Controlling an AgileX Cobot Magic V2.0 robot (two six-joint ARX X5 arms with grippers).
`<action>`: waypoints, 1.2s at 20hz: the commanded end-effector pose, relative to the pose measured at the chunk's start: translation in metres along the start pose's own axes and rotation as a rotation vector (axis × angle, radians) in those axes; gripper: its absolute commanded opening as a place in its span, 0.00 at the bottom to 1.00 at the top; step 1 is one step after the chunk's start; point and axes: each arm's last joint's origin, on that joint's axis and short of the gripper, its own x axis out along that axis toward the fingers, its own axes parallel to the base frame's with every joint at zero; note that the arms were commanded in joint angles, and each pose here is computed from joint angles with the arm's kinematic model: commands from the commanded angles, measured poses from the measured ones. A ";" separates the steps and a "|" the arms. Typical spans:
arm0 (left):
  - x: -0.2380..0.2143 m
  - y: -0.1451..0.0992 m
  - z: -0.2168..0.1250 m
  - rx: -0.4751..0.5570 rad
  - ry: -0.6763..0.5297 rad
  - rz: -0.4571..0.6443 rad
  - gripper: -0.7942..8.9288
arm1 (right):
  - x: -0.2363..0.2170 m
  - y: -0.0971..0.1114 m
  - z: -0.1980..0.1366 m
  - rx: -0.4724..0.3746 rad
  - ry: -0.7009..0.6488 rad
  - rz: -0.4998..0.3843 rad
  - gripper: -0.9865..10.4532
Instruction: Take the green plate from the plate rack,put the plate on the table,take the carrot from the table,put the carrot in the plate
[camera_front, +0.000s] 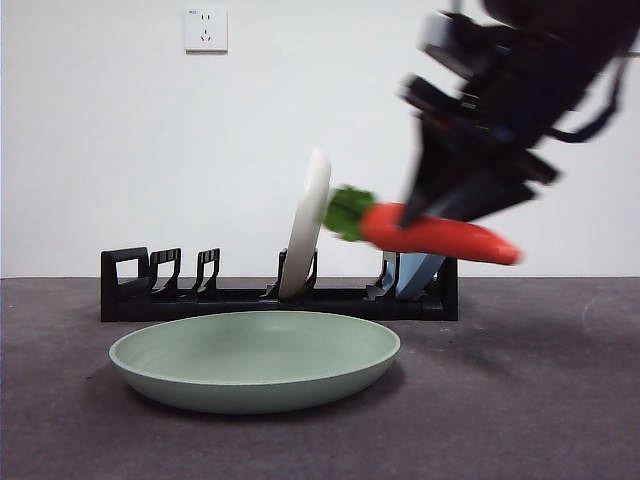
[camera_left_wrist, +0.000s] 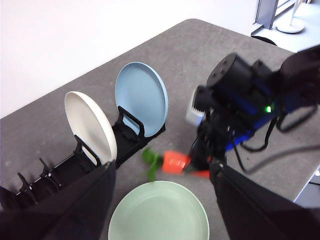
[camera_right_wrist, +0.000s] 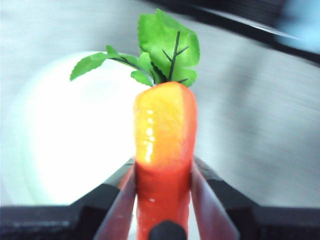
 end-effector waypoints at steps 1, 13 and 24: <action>0.001 0.000 -0.002 0.004 0.016 0.005 0.41 | 0.021 0.030 0.002 -0.028 -0.019 0.060 0.08; 0.001 0.000 -0.005 0.013 0.041 -0.001 0.41 | 0.108 0.050 -0.024 -0.077 0.035 0.047 0.08; 0.000 0.001 -0.013 0.048 0.122 0.008 0.41 | 0.072 0.057 -0.009 -0.086 -0.016 0.057 0.61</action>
